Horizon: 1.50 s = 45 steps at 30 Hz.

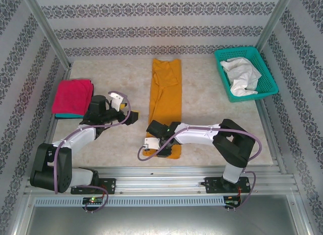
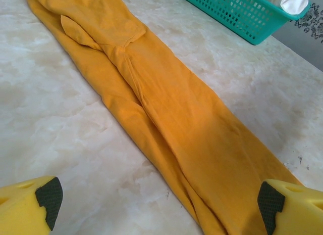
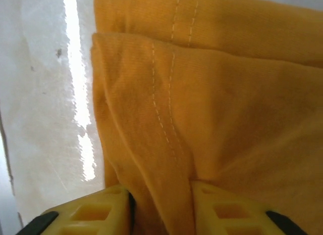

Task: Fold and stack the t-shirts

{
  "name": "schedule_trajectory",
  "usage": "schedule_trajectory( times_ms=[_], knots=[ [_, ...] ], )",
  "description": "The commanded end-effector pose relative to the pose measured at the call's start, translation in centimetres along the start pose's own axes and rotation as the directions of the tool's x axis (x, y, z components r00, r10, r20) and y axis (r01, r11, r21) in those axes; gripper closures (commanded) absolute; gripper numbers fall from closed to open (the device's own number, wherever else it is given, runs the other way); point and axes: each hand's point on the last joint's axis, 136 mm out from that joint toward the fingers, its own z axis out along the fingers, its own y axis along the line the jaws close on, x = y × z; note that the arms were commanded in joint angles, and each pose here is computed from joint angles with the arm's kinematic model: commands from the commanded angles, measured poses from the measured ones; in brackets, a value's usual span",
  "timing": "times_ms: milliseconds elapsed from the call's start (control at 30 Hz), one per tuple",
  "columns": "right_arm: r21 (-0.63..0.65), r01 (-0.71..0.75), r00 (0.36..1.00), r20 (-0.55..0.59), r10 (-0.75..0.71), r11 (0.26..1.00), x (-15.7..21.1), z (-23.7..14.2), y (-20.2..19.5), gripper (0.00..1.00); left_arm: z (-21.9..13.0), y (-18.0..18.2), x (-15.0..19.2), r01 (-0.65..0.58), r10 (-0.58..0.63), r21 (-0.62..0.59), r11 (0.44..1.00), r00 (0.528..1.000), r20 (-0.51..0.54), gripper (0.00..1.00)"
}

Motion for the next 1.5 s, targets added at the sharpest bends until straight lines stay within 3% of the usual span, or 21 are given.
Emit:
schedule_trajectory(
  times_ms=[0,67,233,333,933,1000,1067,1167,1367,1467],
  knots=[
    [-0.003,0.012,0.995,-0.101,-0.012,1.000,2.5,0.4,0.9,0.77,-0.6,0.5,-0.2,-0.018,0.018,-0.026,0.999,1.000,0.005,0.00],
    [-0.011,0.008,0.996,-0.092,-0.009,1.000,2.5,0.0,1.2,0.74,-0.6,0.5,-0.2,-0.017,0.017,-0.028,0.999,1.000,0.005,0.00],
    [0.014,0.027,0.999,-0.046,-0.026,1.000,1.5,-1.4,1.6,0.54,-0.6,0.7,0.0,-0.015,0.015,-0.036,0.999,1.000,-0.003,0.00],
    [0.022,0.047,0.998,-0.034,-0.047,0.999,0.7,-1.9,2.2,0.53,-0.6,0.7,0.0,-0.017,0.017,-0.039,0.999,1.000,-0.004,0.00],
    [0.011,0.056,0.978,-0.203,-0.052,0.998,4.0,1.5,2.7,0.64,-0.7,0.9,0.2,-0.022,0.021,-0.052,0.998,1.000,-0.012,0.00],
    [0.001,0.055,0.974,-0.220,-0.053,0.998,4.4,1.6,2.9,0.72,-0.7,0.9,0.1,-0.024,0.024,-0.055,0.998,1.000,-0.011,0.00],
    [0.005,0.056,0.969,-0.240,-0.053,0.998,4.8,1.6,2.9,0.88,-0.7,0.9,0.2,-0.023,0.023,-0.056,0.998,1.000,-0.011,0.00],
    [0.019,0.056,0.975,-0.214,-0.051,0.998,4.5,0.8,2.8,0.99,-0.8,1.0,-0.2,-0.024,0.024,-0.062,0.998,1.000,-0.003,0.00],
    [0.041,0.020,0.993,-0.120,-0.015,0.999,3.7,-1.6,2.5,1.00,-2.4,0.3,-3.4,0.006,0.000,-0.080,0.997,0.997,0.075,0.00],
    [0.064,0.009,0.997,-0.078,-0.004,0.998,3.5,-3.3,1.8,1.00,-3.8,-0.8,-4.4,-0.027,0.030,-0.083,0.996,0.999,0.034,0.00]
  ],
)
